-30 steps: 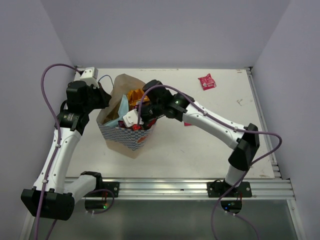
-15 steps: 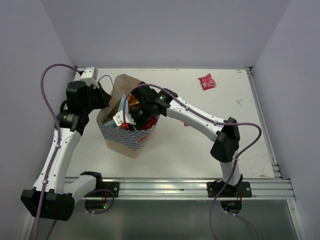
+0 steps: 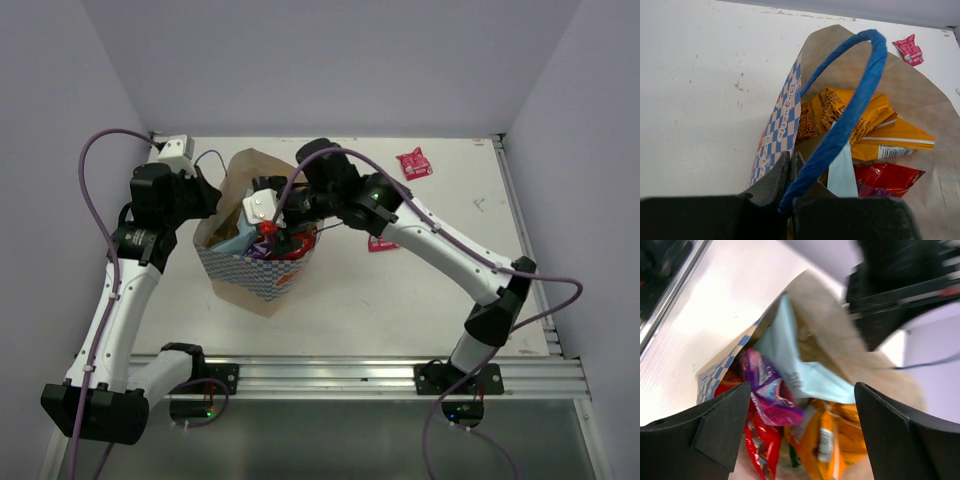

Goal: Place the snacks into the paper bag
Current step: Place the snack in the paper bag, then pick up the snack from the center of the board.

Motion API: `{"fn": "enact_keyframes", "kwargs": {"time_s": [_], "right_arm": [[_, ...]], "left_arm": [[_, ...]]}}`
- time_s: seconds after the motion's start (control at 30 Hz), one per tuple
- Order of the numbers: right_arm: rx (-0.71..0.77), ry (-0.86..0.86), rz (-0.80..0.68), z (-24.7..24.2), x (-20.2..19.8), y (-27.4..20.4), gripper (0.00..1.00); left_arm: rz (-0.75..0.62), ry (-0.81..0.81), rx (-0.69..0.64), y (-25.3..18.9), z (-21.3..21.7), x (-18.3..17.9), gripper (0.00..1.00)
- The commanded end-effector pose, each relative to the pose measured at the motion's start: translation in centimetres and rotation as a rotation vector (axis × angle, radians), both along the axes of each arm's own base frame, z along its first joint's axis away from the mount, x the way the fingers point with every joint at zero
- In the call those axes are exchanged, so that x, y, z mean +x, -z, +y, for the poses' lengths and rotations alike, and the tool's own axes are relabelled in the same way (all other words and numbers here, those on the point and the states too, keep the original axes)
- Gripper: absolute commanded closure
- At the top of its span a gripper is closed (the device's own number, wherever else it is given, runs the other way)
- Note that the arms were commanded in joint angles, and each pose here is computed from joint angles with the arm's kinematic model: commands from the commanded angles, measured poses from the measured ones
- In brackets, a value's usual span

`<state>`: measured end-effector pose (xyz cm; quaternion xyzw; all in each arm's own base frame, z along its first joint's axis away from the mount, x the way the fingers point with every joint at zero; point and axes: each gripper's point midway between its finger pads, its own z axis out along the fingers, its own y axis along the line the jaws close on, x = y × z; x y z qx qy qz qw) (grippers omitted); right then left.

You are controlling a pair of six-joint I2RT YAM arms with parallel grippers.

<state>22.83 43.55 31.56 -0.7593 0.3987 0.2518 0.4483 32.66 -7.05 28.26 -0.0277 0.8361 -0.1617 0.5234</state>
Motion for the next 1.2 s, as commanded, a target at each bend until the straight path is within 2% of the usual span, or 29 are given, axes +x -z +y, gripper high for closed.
{"fn": "enact_keyframes", "kwargs": {"time_s": [0.0,0.1,0.17,0.2,0.3,0.37,0.53,0.6,0.77,0.9,1.17], "right_arm": [[0.257,0.097,-0.091,-1.0,0.0,-9.0,0.09],[0.331,0.226,-0.087,-2.2,1.2,-11.2,0.02],[0.390,0.333,-0.084,-3.6,2.0,-12.7,0.01],[0.420,0.448,-0.063,-4.5,3.3,-13.1,0.01],[0.532,0.652,-0.086,-7.6,5.7,-14.9,0.01],[0.584,0.735,-0.092,-9.3,6.7,-15.6,0.01],[0.690,1.012,0.006,-15.0,10.5,-14.9,0.01],[0.783,1.108,0.074,-17.1,11.4,-15.3,0.01],[0.850,1.434,0.146,-23.9,14.6,-11.4,0.02],[0.862,1.568,0.249,-26.7,15.8,-7.8,0.01],[0.730,1.797,0.418,-30.6,18.1,2.2,0.01]], "left_arm": [[-0.095,0.002,-0.001,-3.0,0.1,0.2,1.00],[-0.096,0.001,-0.001,-3.0,0.1,0.2,1.00],[-0.096,-0.001,-0.001,-3.0,0.2,0.1,1.00],[-0.099,-0.001,-0.002,-3.1,0.2,0.0,1.00],[-0.102,0.002,-0.003,-3.3,0.1,0.0,0.99],[-0.105,0.000,-0.004,-3.4,0.1,0.0,0.99],[-0.109,0.000,-0.005,-3.6,0.1,-0.1,0.99],[-0.112,0.000,-0.005,-3.6,0.1,-0.2,0.99],[-0.112,-0.002,-0.004,-3.6,0.2,-0.3,0.98],[-0.114,-0.007,-0.001,-3.6,0.3,-0.3,0.98],[-0.108,-0.008,0.005,-3.3,0.4,-0.4,0.98]]}}
